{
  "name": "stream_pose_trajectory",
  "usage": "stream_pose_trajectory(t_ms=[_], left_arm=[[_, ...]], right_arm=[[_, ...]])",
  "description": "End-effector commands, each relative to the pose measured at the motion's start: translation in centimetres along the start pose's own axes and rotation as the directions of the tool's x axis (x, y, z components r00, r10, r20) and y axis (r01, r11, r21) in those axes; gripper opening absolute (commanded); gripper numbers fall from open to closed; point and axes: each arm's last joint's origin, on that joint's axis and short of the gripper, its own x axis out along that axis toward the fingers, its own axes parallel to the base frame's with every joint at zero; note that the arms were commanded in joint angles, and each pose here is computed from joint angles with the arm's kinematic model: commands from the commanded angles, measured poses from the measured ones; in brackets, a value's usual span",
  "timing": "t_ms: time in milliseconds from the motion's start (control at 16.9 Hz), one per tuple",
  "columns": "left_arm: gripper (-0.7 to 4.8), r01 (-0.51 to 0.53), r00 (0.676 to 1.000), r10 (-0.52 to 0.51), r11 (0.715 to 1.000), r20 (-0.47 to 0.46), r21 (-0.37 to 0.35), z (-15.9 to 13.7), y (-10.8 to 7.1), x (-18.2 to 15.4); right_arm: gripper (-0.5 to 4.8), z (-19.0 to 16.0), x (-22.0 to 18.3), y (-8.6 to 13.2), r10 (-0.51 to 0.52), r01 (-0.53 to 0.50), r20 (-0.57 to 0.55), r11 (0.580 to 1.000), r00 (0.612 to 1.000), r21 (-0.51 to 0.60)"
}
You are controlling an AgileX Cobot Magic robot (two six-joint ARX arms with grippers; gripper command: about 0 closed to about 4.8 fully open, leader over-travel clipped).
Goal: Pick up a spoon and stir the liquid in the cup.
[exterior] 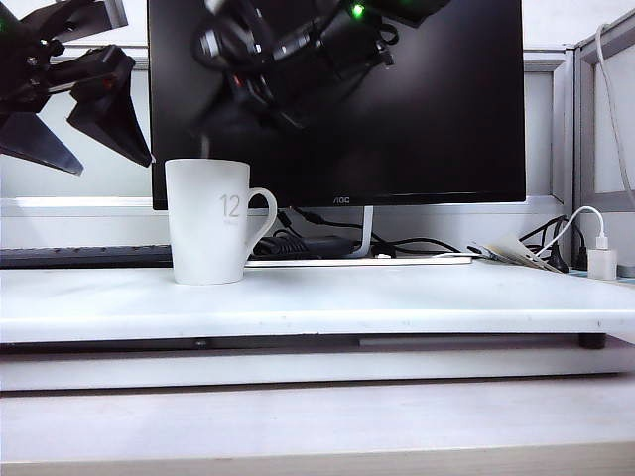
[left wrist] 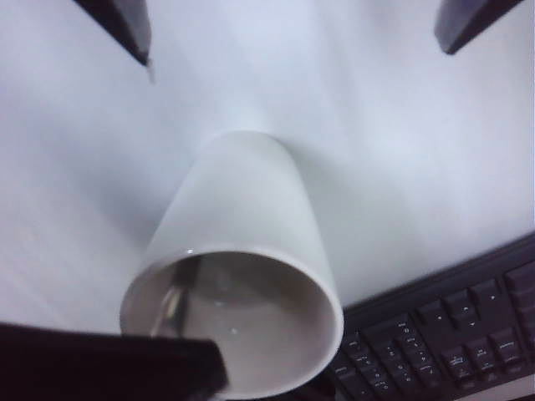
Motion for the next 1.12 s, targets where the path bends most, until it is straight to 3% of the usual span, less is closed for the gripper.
stream_pose_trajectory(t_ms=[59,236,354,472,590,709,827,945,1122], left_arm=[[4.79,-0.002,1.0,0.001,1.0,0.012,0.005,0.2,0.0,-0.1],[4.79,-0.005,1.0,0.005,1.0,0.012,0.005,0.2,0.0,-0.1],[4.79,-0.005,1.0,0.005,1.0,0.011,0.004,0.2,0.0,-0.1],[4.79,-0.005,1.0,0.005,1.0,0.011,0.004,0.2,0.0,-0.1],[4.79,-0.005,1.0,0.005,1.0,0.011,0.004,0.2,0.0,-0.1],[4.79,-0.005,1.0,0.005,1.0,0.01,0.004,0.2,0.0,-0.1],[4.79,-0.005,1.0,0.005,1.0,0.01,0.004,0.2,0.0,-0.1],[4.79,-0.005,1.0,0.005,1.0,0.01,0.004,0.2,0.0,-0.1],[4.79,-0.005,1.0,0.005,1.0,0.01,0.004,0.2,0.0,-0.1]], right_arm=[[-0.06,0.6,-0.3,-0.2,-0.143,0.143,0.01,0.99,0.99,-0.014],[-0.06,1.9,-0.4,-0.2,-0.137,0.148,0.143,0.986,0.98,-0.069],[-0.06,2.3,-0.5,0.1,-0.04,0.058,0.178,0.993,0.983,-0.101],[-0.06,1.7,-0.4,0.3,0.038,-0.027,0.129,0.996,0.991,-0.083],[-0.06,0.9,-0.3,0.3,0.044,-0.042,0.054,0.999,0.998,-0.035],[-0.06,0.0,-0.4,0.1,0.007,-0.007,-0.032,1.0,0.999,0.019],[-0.06,0.0,-0.4,-0.2,-0.1,0.101,-0.042,0.995,0.994,0.014],[-0.06,0.7,-0.5,-0.6,-0.213,0.213,0.022,0.977,0.977,-0.016],[-0.06,1.9,-0.5,-0.5,-0.153,0.165,0.146,0.984,0.977,-0.067]])
